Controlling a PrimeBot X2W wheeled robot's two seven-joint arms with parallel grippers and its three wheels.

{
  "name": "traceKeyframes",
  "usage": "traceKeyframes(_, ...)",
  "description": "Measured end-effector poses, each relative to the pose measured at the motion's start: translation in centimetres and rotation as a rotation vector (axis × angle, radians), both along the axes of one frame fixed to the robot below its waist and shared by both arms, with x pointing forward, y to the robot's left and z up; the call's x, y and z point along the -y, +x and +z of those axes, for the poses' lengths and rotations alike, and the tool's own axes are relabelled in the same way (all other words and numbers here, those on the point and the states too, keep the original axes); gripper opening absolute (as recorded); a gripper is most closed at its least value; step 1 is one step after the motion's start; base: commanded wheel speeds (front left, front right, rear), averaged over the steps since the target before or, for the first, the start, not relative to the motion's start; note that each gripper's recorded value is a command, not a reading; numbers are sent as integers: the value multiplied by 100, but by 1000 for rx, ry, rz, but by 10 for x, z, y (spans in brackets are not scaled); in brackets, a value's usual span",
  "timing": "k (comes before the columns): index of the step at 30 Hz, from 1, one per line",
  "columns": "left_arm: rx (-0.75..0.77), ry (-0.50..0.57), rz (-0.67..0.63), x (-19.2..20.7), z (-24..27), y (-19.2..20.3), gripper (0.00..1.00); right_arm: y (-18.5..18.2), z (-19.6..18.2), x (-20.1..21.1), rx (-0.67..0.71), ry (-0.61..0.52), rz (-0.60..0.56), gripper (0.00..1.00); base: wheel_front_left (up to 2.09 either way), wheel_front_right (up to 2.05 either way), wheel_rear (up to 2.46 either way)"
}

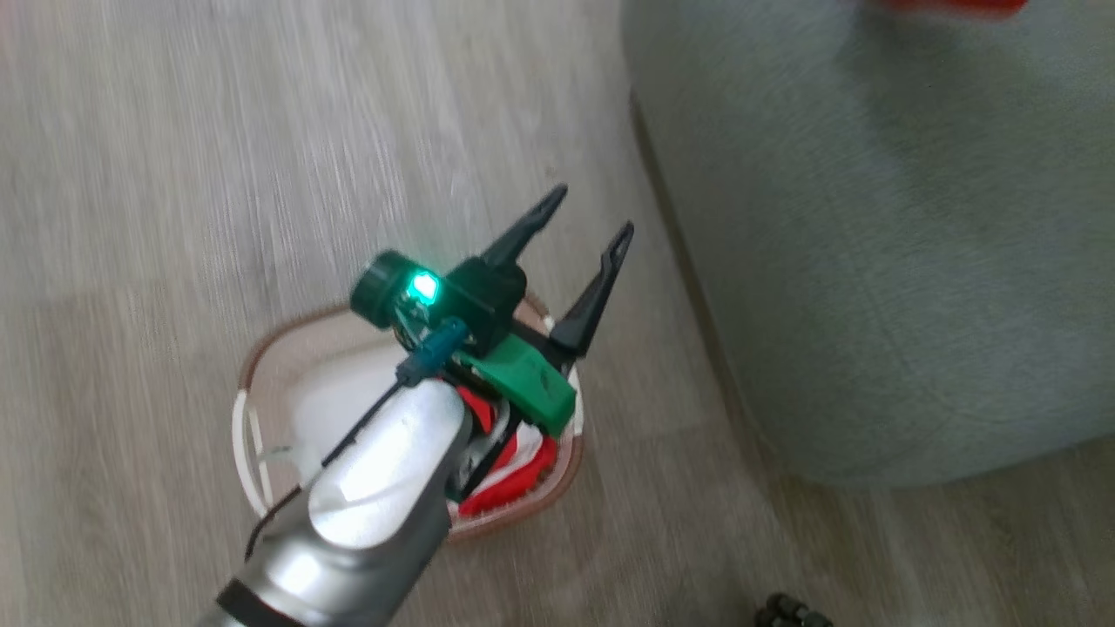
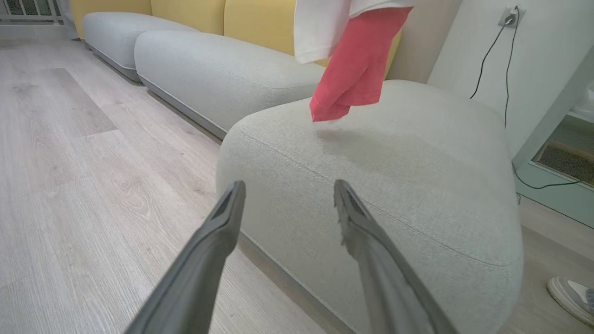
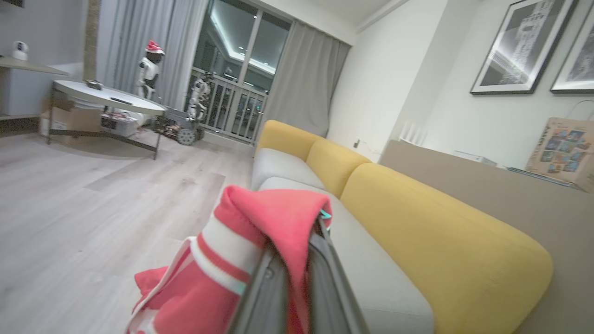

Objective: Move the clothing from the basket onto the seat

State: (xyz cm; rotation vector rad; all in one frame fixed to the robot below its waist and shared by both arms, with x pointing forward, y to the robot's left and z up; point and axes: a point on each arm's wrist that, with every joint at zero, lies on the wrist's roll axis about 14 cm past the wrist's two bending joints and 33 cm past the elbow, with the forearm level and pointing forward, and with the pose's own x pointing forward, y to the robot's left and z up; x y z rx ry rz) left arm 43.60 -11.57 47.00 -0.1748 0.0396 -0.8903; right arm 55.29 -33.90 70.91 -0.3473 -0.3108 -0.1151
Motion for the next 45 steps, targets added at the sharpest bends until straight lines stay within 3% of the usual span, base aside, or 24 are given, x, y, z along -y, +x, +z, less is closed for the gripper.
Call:
traceKeyframes(6,-9,26,35,-17,-28,27,100,40,-5,41,1,-62,-113,0,0,0,0)
traceKeyframes(11,-42,45,74,-31,-55,41,100,66,-31,64,-5,-64,-187,0,0,0,0)
traceKeyframes(19,-85,96,91,-46,-89,47,100,89,-148,47,-194,15,-184,0,0,0,0)
traceKeyframes(23,-95,103,88,-48,-94,45,100,73,-223,36,-343,72,-188,0,0,0,0)
traceKeyframes(27,-93,117,92,-50,-97,47,100,54,-268,25,-442,124,-190,0,0,0,0)
traceKeyframes(28,-93,119,91,-51,-97,47,100,51,-274,23,-455,132,-190,8,0,0,0)
traceKeyframes(30,-89,119,92,-50,-96,47,100,47,-280,21,-467,143,-190,59,0,0,0)
traceKeyframes(31,-87,118,90,-49,-95,47,100,45,-281,20,-472,146,-188,100,0,0,0)
traceKeyframes(40,-67,100,98,-47,-76,44,100,18,-288,4,-509,143,-144,100,0,0,0)
traceKeyframes(45,-60,77,149,-58,-57,40,100,6,-260,-12,-442,149,-84,100,0,0,0)
